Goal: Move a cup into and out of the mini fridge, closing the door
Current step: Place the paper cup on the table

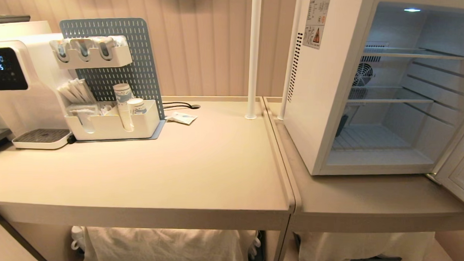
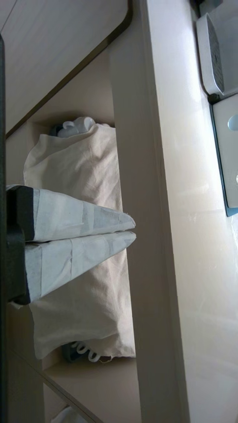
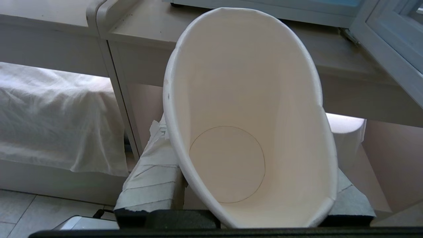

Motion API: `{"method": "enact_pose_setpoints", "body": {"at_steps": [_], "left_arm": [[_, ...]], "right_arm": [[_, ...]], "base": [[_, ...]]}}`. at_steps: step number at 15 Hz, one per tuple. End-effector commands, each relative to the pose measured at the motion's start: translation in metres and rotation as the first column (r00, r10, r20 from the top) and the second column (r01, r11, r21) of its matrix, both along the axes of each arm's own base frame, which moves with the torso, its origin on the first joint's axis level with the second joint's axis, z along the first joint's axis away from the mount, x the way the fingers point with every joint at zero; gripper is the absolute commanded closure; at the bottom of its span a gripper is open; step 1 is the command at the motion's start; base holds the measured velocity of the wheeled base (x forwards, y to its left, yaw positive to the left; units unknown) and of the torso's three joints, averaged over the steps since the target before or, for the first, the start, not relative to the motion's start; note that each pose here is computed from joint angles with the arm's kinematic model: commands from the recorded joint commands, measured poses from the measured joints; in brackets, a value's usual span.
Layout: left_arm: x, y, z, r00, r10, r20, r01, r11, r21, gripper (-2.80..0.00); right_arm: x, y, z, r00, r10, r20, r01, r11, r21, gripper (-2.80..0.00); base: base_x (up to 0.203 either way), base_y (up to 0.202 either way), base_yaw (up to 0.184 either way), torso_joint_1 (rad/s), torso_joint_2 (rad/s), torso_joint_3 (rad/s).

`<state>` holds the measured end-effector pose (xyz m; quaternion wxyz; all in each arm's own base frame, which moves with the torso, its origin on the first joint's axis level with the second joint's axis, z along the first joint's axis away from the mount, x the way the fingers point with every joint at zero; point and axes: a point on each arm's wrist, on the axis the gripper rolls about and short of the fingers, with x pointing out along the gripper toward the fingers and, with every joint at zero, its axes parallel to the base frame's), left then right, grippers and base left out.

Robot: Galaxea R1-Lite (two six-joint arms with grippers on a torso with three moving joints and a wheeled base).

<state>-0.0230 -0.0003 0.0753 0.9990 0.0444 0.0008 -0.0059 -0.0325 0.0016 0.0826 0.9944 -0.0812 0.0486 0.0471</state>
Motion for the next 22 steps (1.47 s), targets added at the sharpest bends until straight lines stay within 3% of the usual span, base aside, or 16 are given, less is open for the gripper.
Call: {"method": "enact_pose_setpoints", "body": {"at_steps": [1,7,22], "left_arm": [[0.0000,0.0000,-0.0003,1.000,0.000,-0.001,0.000,1.000,0.008,0.00],[0.0002,0.0003,0.0004,1.000,0.013,0.003,-0.013,0.995,-0.096,0.00],[0.0002,0.0002,0.0005,1.000,0.010,0.004,-0.010,0.996,-0.092,0.00]], "right_arm": [[0.0001,0.0000,-0.0002,1.000,0.001,-0.004,-0.001,1.000,-0.002,0.00],[0.0001,0.0000,0.0000,1.000,0.005,-0.003,-0.005,1.000,0.000,0.00],[0.0001,0.0001,0.0000,1.000,0.003,-0.003,-0.003,1.000,0.001,0.00]], "base": [[0.000,0.000,0.000,0.000,0.00,0.000],[0.000,0.064,-0.001,0.001,0.00,0.001],[0.000,0.190,0.000,0.003,0.00,0.002]]}}
